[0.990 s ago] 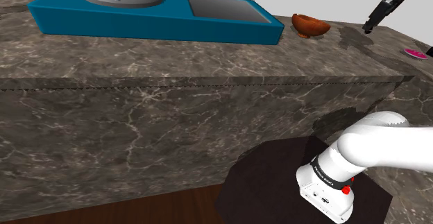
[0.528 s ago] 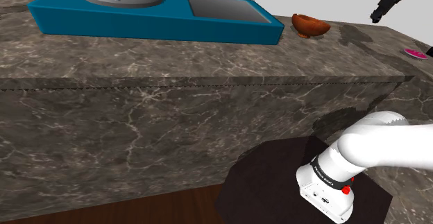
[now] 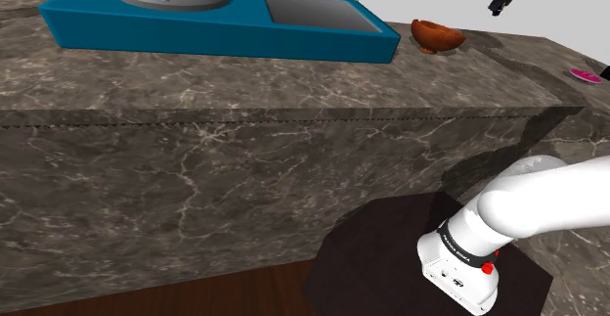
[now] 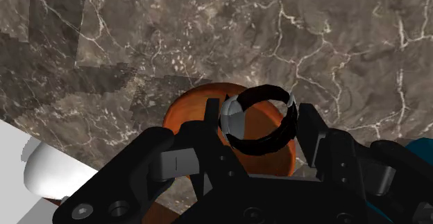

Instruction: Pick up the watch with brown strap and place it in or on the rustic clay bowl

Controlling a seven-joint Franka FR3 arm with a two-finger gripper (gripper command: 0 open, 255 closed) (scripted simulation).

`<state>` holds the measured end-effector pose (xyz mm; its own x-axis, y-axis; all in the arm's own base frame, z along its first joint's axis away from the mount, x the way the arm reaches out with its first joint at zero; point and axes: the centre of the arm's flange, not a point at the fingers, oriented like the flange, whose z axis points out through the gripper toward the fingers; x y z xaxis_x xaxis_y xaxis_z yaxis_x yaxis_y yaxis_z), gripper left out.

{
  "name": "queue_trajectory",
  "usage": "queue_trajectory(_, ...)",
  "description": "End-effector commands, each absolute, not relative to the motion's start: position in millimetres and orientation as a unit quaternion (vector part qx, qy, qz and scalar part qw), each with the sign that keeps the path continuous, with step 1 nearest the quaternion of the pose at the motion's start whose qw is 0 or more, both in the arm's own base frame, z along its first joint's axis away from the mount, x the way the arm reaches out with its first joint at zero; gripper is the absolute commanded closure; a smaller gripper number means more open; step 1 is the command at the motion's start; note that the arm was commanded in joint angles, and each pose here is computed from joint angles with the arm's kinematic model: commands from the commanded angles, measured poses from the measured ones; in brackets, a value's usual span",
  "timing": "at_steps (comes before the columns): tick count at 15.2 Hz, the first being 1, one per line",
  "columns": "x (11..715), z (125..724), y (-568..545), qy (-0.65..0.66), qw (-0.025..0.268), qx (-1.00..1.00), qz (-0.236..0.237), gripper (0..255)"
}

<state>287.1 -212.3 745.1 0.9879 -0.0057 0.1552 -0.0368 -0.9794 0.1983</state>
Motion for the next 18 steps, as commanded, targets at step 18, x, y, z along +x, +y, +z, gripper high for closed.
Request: queue_trajectory(18, 420.5, 707.2, -254.1, -0.011, 0.101, 0.992, 0.077, 255)
